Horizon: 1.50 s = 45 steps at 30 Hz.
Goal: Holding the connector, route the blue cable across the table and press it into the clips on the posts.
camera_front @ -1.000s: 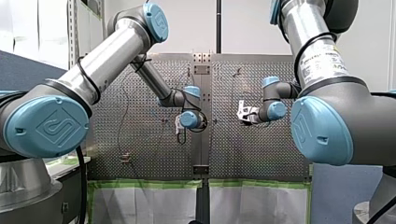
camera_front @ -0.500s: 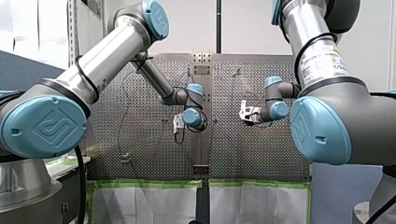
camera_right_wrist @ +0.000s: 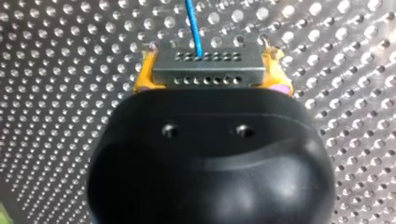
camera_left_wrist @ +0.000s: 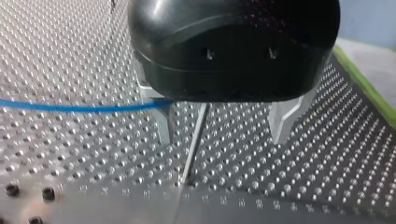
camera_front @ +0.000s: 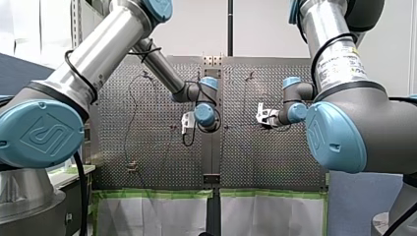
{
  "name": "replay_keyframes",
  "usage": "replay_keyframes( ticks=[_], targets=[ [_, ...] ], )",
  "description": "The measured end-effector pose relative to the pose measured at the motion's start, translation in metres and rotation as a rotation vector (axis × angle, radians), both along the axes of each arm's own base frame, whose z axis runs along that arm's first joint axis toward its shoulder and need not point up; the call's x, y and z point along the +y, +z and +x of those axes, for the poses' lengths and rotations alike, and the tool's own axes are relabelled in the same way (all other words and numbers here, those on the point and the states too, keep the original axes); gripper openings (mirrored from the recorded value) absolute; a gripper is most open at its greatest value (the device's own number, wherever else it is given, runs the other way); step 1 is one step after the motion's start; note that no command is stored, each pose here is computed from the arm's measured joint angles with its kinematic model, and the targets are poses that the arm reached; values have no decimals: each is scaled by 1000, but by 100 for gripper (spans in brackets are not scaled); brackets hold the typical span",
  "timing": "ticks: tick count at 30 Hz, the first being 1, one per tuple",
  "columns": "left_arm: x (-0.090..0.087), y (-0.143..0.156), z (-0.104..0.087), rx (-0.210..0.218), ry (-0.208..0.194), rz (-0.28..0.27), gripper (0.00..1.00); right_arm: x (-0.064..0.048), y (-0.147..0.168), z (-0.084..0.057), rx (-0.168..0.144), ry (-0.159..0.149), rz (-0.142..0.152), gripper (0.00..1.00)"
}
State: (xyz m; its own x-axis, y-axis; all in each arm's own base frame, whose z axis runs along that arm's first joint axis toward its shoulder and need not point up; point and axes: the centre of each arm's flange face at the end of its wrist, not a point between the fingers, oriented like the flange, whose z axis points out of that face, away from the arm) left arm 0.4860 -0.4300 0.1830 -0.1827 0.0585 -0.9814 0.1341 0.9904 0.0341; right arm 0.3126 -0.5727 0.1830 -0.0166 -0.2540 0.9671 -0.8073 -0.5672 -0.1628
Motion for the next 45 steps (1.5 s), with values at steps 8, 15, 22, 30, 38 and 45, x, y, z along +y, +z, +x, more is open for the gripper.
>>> replay_keyframes(
  ticks=[8, 15, 22, 30, 38, 45],
  targets=[
    [-19, -2, -33, -12, -9, -46, 100, 5, -3, -2, 38, 6, 23, 0],
    [-53, 13, -48, -75, -31, -151, 100, 4, -2, -5, 42, 0, 26, 0],
    [-88, 30, -63, -107, -75, -205, 100, 0, -1, -13, 42, -14, 27, 0],
    [-132, 9, -93, -49, -127, -189, 100, -2, 6, -19, 35, -9, 18, 0],
    [-156, -11, -103, -8, -150, -185, 100, 0, 15, -17, 30, 9, 10, 0],
    [-165, -35, -91, 25, -127, -146, 100, 1, 15, -17, 27, 11, 12, 0]
  ],
)
